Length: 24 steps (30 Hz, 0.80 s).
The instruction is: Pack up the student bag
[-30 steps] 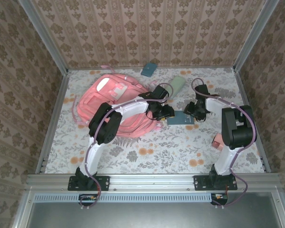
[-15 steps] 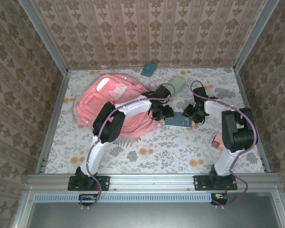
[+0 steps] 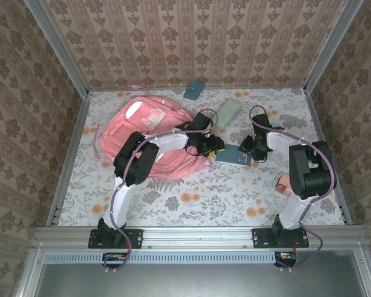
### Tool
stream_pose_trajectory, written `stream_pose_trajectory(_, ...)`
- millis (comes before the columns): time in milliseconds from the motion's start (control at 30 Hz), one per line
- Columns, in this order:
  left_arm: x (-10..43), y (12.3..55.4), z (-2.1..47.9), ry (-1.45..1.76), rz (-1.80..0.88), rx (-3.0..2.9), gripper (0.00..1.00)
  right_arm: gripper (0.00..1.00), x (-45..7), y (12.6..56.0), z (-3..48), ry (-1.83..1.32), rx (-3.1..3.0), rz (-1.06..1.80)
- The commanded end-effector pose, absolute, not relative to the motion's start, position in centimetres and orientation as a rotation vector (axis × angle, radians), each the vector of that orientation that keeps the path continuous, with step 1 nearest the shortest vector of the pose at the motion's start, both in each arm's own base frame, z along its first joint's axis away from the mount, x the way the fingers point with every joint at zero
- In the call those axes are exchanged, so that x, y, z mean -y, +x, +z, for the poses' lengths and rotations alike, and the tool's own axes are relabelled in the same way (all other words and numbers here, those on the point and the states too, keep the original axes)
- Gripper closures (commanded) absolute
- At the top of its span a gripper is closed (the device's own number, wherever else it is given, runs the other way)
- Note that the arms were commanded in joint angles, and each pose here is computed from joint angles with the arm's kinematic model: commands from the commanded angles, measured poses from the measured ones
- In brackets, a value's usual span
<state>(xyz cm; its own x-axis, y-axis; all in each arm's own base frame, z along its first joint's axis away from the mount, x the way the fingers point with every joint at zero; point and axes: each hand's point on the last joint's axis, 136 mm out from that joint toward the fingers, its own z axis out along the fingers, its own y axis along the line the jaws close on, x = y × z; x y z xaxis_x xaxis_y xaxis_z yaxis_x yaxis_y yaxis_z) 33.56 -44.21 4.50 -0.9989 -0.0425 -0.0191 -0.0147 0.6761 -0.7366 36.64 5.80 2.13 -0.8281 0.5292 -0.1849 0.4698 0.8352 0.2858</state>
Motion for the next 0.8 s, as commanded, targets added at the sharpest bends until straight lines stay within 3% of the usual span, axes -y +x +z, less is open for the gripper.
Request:
stream_pose_trajectory(0,49.6,32.6,12.9,0.159,-1.759,-2.524,0.58,0.51,-8.4,35.3,1.8,0.741,-2.826,0.459)
stream_pose_trajectory(533,48.9,32.2,11.5,0.192,-1.757,-2.558,0.58,0.51,-8.4,36.4,4.4,0.755,-2.756,0.563)
stream_pose_trajectory(600,48.5,32.3,11.0,0.193,-1.711,-2.585,0.64,0.50,-8.4,36.5,4.7,0.752,-2.749,0.563)
stream_pose_trajectory(767,47.5,32.9,11.4,0.157,-1.694,-2.578,0.91,0.46,-8.0,36.8,5.9,0.744,-2.717,0.572)
